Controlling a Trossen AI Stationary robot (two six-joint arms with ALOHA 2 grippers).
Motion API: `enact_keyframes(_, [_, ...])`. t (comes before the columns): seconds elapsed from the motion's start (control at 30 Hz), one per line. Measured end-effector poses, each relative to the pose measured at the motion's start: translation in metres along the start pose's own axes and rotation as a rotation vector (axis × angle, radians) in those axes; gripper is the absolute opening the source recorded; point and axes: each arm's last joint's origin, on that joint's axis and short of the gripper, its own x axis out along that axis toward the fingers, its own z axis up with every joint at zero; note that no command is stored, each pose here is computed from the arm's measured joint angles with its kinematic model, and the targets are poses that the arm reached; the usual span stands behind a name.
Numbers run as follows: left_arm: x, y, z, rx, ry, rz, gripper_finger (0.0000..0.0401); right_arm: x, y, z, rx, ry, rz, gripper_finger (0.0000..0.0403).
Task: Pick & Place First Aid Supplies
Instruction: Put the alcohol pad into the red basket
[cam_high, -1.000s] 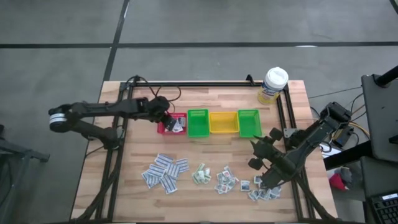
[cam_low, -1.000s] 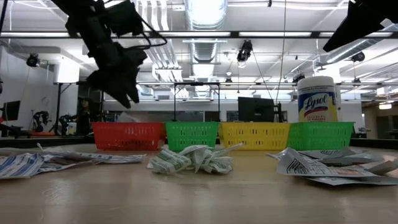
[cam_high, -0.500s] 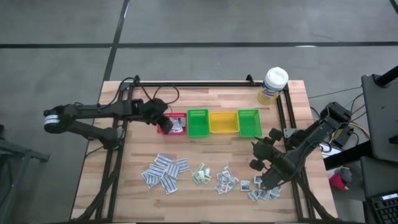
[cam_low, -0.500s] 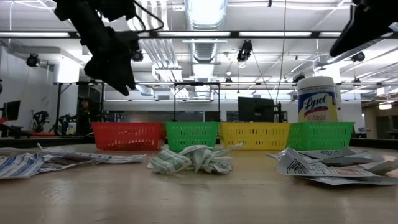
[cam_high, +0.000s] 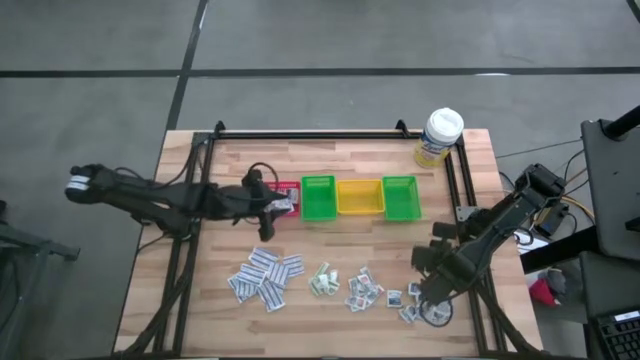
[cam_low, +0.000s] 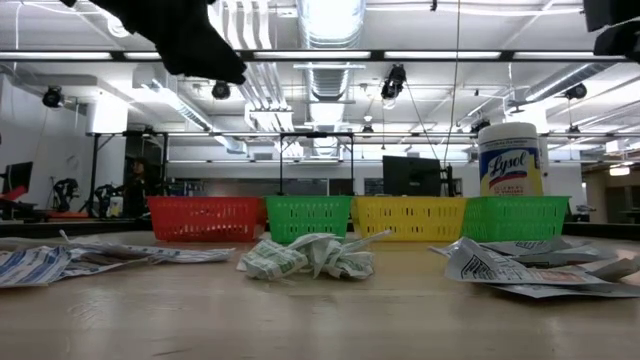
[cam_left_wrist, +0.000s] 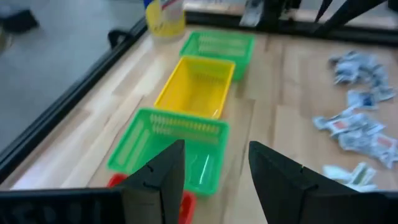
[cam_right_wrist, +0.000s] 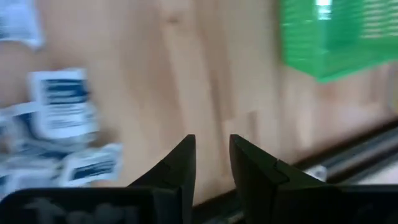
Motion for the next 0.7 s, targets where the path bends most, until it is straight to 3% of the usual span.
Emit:
enact_keyframes(0.37, [-0.011,0.001,-0.032,-0.023,-0.082,-0.055,0.0172,-0.005,0.026,0.019,-0.085,-0.194,0.272,0.0132])
enact_keyframes(0.7, [-0.014,0.007,-0.052,-0.063,-0.156,-0.071,0.0172,0.006,0.041,0.029,-0.073,-0.209,0.290,0.0146])
